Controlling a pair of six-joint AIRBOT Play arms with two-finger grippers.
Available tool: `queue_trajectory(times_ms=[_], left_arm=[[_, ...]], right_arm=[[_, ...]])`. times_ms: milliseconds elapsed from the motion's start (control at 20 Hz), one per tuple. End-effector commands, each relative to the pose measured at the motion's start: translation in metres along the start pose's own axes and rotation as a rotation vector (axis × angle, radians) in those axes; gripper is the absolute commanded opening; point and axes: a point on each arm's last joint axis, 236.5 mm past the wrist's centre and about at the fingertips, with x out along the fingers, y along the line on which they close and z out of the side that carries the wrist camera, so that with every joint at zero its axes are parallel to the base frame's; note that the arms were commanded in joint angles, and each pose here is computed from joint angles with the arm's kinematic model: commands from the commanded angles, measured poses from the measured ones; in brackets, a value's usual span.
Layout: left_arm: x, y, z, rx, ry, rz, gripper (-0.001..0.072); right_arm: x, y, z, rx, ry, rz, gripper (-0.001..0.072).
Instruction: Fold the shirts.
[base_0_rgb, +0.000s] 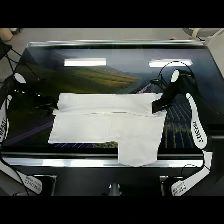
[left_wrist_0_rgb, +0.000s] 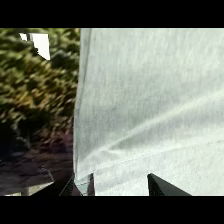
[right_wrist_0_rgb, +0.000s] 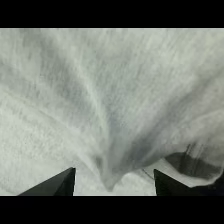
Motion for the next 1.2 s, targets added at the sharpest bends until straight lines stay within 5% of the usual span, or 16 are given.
queue_trajectory(times_ms=[0, 250, 450, 900, 1150], left_arm=[[-0.022, 0.003, -0.005, -0.047, -0.03, 0.003, 0.0556], [-0.072, 0.012, -0.036, -0.096, -0.104, 0.009, 0.0552], [-0.013, 0.012, -0.121, -0.166, -0.004, -0.027, 0.0532], [0.048, 0.013, -0.171, -0.224, 0.0, -0.094, 0.0526], [0.066, 0.009, -0.181, -0.254, 0.023, -0.122, 0.0429]], right_arm=[[-0.041, -0.025, -0.014, 0.009, -0.056, -0.09, 0.051], [-0.088, -0.049, -0.103, 0.189, -0.053, -0.045, 0.0488], [-0.029, -0.003, -0.151, 0.173, -0.051, 0.046, 0.0484], [-0.015, 0.024, -0.14, 0.139, -0.147, 0.126, 0.0484], [-0.015, 0.024, -0.141, 0.139, -0.142, 0.125, 0.0485]])
